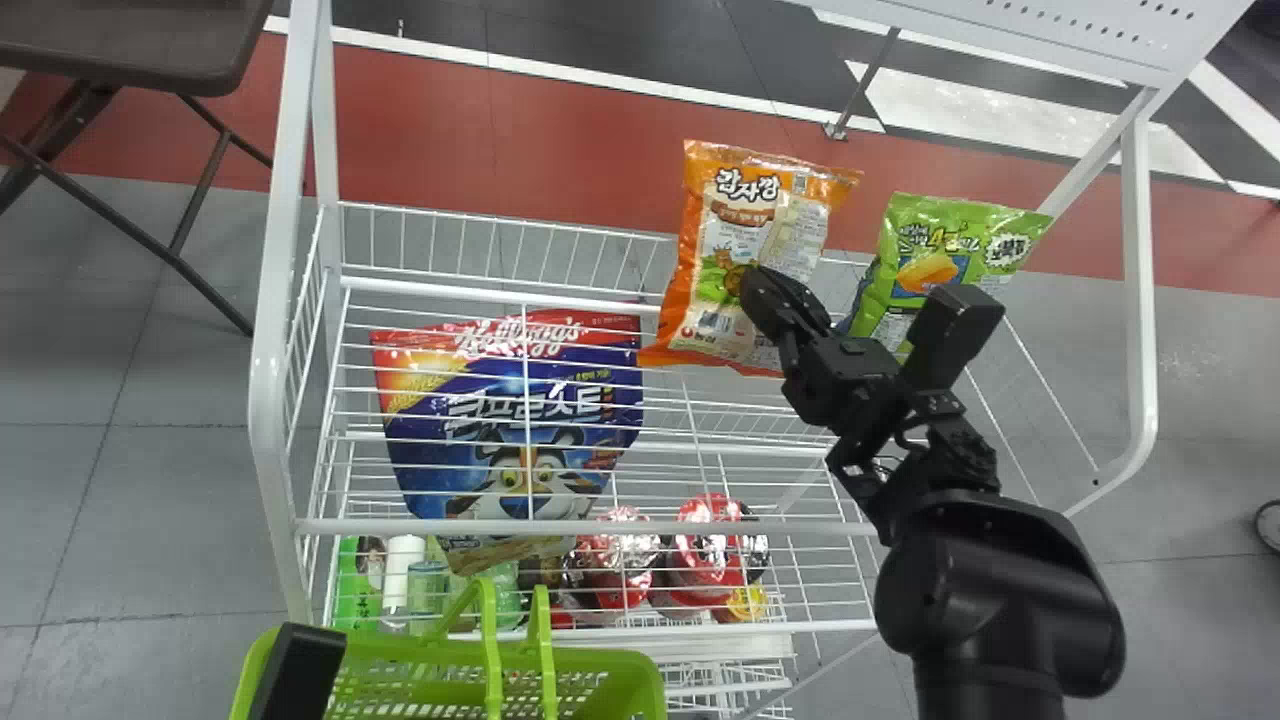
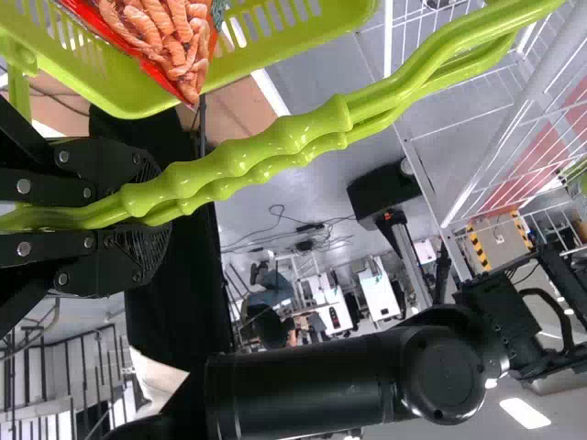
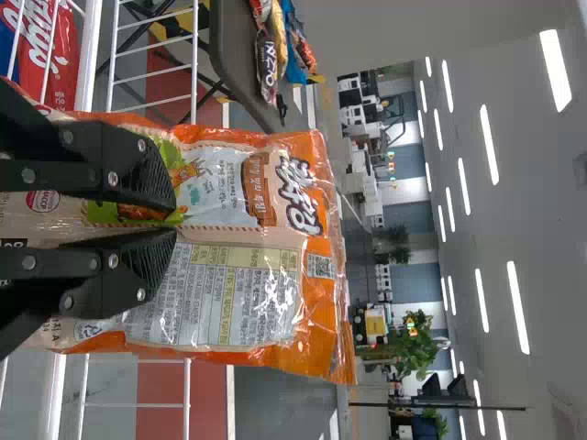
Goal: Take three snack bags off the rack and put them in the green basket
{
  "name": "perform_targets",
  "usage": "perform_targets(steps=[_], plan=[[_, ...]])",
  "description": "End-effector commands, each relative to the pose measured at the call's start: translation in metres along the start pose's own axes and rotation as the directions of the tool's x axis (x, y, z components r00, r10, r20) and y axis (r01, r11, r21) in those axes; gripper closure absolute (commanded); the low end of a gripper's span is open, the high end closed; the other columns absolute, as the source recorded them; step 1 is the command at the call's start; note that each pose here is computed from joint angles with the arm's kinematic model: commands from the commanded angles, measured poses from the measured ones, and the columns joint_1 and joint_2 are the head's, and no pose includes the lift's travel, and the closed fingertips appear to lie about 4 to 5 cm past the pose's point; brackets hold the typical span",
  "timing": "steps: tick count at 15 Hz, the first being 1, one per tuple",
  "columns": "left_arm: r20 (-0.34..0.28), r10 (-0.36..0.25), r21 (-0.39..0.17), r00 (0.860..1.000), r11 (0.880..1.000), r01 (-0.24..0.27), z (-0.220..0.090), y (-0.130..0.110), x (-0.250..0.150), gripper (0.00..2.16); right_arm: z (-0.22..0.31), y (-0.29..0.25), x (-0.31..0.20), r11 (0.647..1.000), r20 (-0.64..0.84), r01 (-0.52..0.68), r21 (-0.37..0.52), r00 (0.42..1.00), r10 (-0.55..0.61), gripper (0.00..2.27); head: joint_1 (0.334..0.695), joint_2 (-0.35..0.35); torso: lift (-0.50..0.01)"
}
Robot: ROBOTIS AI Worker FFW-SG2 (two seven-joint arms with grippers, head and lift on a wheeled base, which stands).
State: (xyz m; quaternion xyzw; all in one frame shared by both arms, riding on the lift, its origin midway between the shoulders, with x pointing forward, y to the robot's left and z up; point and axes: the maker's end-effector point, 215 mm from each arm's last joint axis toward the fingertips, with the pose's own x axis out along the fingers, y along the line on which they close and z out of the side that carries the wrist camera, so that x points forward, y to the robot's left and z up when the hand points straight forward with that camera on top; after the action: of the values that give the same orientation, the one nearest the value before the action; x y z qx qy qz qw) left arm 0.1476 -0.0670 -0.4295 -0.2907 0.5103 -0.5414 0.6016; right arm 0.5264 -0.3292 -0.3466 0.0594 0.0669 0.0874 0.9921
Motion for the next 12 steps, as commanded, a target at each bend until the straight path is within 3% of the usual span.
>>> perform_targets(steps=[1, 5, 7, 9, 12], plan=[[-0.002, 0.001, -0.001, 1.0, 1.0, -0.001, 0.0, 0.0, 0.0, 1.45, 0.008, 0.007, -0.024, 1.0, 0.012, -0.019, 0.019, 1.0, 0.018, 2.23, 0.695, -0.35, -0.026], [0.001, 0.004, -0.001, 1.0, 1.0, -0.004, 0.001, 0.001, -0.001, 1.45, 0.012, 0.028, -0.084, 0.994, -0.073, -0.075, 0.077, 0.994, 0.08, 2.23, 0.695, -0.35, -0.026], [0.0, 0.003, 0.001, 1.0, 1.0, -0.003, 0.001, -0.001, -0.001, 1.45, -0.003, 0.05, -0.121, 0.978, -0.191, -0.115, 0.172, 0.97, 0.148, 2.22, 0.695, -0.35, -0.026], [-0.002, -0.001, 0.004, 1.0, 1.0, 0.001, 0.001, -0.003, 0.0, 1.45, -0.031, 0.077, -0.163, 0.937, -0.336, -0.14, 0.321, 0.908, 0.251, 2.22, 0.695, -0.35, -0.026], [0.001, 0.004, 0.005, 1.0, 1.0, -0.004, 0.002, -0.003, 0.001, 1.45, -0.043, 0.119, -0.218, 0.878, -0.426, -0.166, 0.448, 0.824, 0.373, 2.22, 0.695, -0.35, -0.026]])
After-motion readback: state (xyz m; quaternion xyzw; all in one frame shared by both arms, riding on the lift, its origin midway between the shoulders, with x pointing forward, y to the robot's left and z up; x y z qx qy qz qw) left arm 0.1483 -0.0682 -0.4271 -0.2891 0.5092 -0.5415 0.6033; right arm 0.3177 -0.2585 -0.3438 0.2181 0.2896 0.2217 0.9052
